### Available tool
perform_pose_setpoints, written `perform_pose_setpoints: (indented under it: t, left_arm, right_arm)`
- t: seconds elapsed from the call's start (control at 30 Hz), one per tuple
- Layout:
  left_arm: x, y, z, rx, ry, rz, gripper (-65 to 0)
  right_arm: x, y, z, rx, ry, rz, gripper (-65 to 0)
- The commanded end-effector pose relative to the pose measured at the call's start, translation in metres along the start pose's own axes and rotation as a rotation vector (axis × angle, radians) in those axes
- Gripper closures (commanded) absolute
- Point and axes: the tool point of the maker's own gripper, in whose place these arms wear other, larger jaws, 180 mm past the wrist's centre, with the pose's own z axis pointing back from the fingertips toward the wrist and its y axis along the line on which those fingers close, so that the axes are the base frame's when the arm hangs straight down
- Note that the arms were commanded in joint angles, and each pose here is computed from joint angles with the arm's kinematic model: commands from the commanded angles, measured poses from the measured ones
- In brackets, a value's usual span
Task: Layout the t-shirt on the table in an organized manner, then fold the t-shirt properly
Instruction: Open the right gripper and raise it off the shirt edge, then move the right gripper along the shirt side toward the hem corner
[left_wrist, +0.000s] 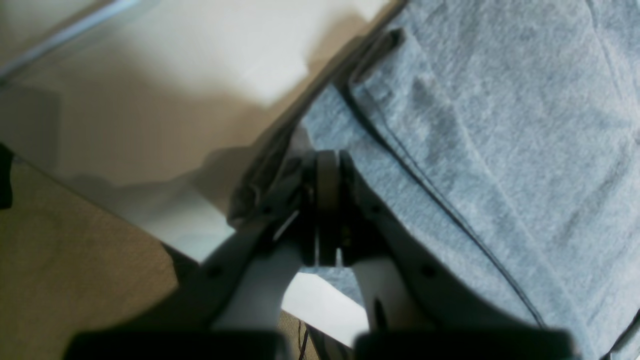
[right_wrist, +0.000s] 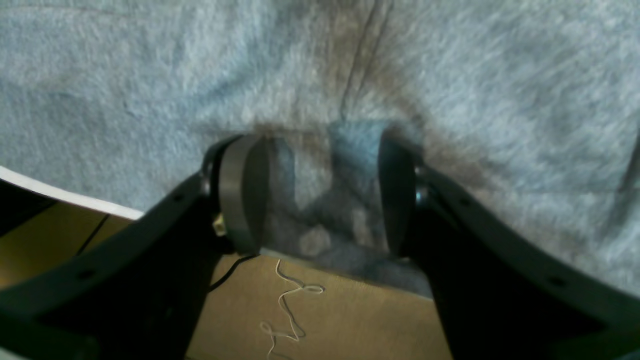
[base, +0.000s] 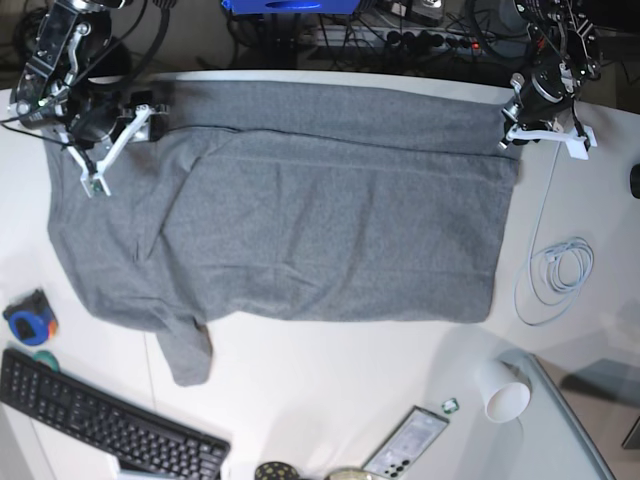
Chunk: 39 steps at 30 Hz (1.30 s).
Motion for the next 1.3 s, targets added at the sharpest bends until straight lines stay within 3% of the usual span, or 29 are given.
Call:
perform_pose_setpoints:
  t: [0.0, 0.37, 0.43, 0.53, 0.6, 1.1, 1.27]
  left_arm:
    - [0.010, -0.001, 0.003, -0.009, -0.031, -0.007, 0.0]
    - [0.008, 0.001, 0.004, -0.004, -0.025, -0.008, 0.0]
    - [0.008, 0.001, 0.004, -0.004, -0.025, -0.008, 0.0]
    - [0.008, 0.001, 0.004, -0.005, -0.027, -0.008, 0.0]
    - [0.009, 0.000, 0.003, -0.007, -0.029, -0.008, 0.0]
    - [0.010, -0.001, 0.003, -0.008, -0.031, -0.006, 0.0]
    - [0.010, -0.001, 0.003, -0.008, -0.031, -0.006, 0.0]
  right_arm:
    - [0.013, -0.001, 0.003, 0.000, -0.041, 0.010, -32.9]
    - [0.018, 0.004, -0.010, 0.037, -0.027, -0.009, -32.3]
    - [0.018, 0.003, -0.009, 0.036, -0.029, -0.008, -26.1]
    - [0.019, 0.003, -0.009, 0.036, -0.031, -0.008, -11.1]
    - [0.019, 0.003, -0.009, 0.036, -0.031, -0.008, -6.5]
    - [0.062, 0.010, -0.007, 0.049, -0.063, 0.017, -5.6]
    - [0.087, 0.033, -0.010, 0.082, -0.086, 0.105, -5.6]
